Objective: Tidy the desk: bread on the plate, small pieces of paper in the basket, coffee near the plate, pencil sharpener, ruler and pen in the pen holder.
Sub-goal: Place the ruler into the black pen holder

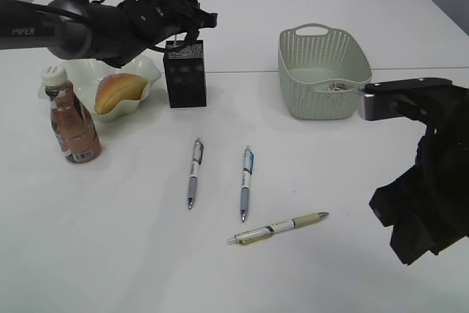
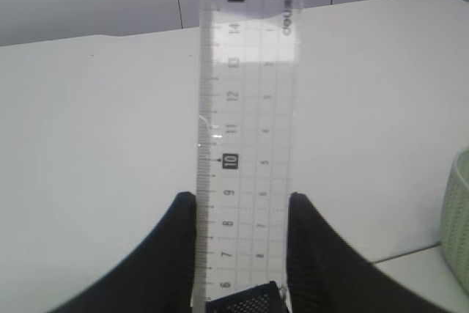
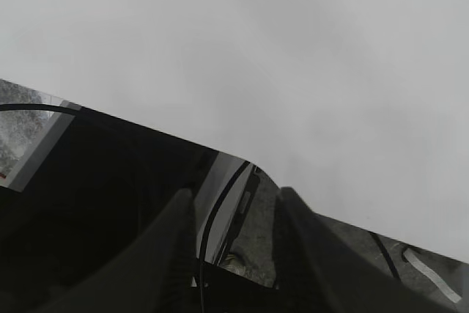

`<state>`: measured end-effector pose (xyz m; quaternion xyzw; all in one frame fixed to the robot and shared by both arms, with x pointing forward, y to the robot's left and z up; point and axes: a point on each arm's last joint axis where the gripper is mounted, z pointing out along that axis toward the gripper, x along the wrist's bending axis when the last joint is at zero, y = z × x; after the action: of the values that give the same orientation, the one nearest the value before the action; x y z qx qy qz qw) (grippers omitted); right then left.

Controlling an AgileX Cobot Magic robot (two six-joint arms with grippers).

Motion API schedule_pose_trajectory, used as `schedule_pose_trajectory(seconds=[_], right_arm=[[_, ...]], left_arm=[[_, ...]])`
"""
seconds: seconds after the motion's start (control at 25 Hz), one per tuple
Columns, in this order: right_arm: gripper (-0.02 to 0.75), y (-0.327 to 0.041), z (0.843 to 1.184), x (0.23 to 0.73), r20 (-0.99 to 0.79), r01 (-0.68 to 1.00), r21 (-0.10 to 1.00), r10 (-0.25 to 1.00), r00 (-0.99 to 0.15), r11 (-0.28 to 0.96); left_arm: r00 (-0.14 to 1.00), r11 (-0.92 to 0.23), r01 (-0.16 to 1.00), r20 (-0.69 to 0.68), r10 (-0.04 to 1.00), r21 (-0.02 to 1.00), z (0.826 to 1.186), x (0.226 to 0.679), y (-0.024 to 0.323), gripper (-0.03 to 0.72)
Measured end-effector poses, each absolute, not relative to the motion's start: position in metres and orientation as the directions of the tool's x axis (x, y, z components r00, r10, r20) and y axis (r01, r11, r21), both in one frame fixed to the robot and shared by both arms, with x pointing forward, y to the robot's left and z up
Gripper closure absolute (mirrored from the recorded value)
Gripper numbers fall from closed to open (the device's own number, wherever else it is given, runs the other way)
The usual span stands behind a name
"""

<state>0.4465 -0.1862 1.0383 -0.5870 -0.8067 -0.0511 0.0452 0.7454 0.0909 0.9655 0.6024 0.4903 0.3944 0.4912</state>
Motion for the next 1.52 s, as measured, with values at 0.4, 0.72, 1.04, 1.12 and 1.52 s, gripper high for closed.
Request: schedule_pose_trajectory(seconds=[0.4,0.72,1.04,1.12,1.52], right_arm=[[0.477,-0.186,1.038,0.446,0.133,0.952,0.029,0.942,-0.307,0.306],[0.477,-0.186,1.038,0.446,0.133,0.952,0.029,0.942,-0.307,0.306],[0.477,-0.186,1.038,0.446,0.133,0.952,0.029,0.942,-0.307,0.306],[0.477,-0.186,1.038,0.446,0.133,0.952,0.029,0.942,-0.307,0.306],[0.477,-0.186,1.038,0.446,0.133,0.952,0.029,0.942,-0.307,0.306]], left_arm=[[0.216,-0.008,0.149,-0.025,0.976,0.989,0.961,0.750,0.093,0.449],[0.227,0.027,0.152,-0.062,0.972,0.988,0.947,0.753,0.095,0.449],[0.258,0.008,0.149,-0.047,0.965,0.989,0.935,0.754,0.091,0.449],[0.256,0.010,0.139,-0.046,0.966,0.990,0.934,0.754,0.092,0.449],[0.240,0.051,0.114,-0.077,0.968,0.992,0.931,0.756,0.093,0.449]])
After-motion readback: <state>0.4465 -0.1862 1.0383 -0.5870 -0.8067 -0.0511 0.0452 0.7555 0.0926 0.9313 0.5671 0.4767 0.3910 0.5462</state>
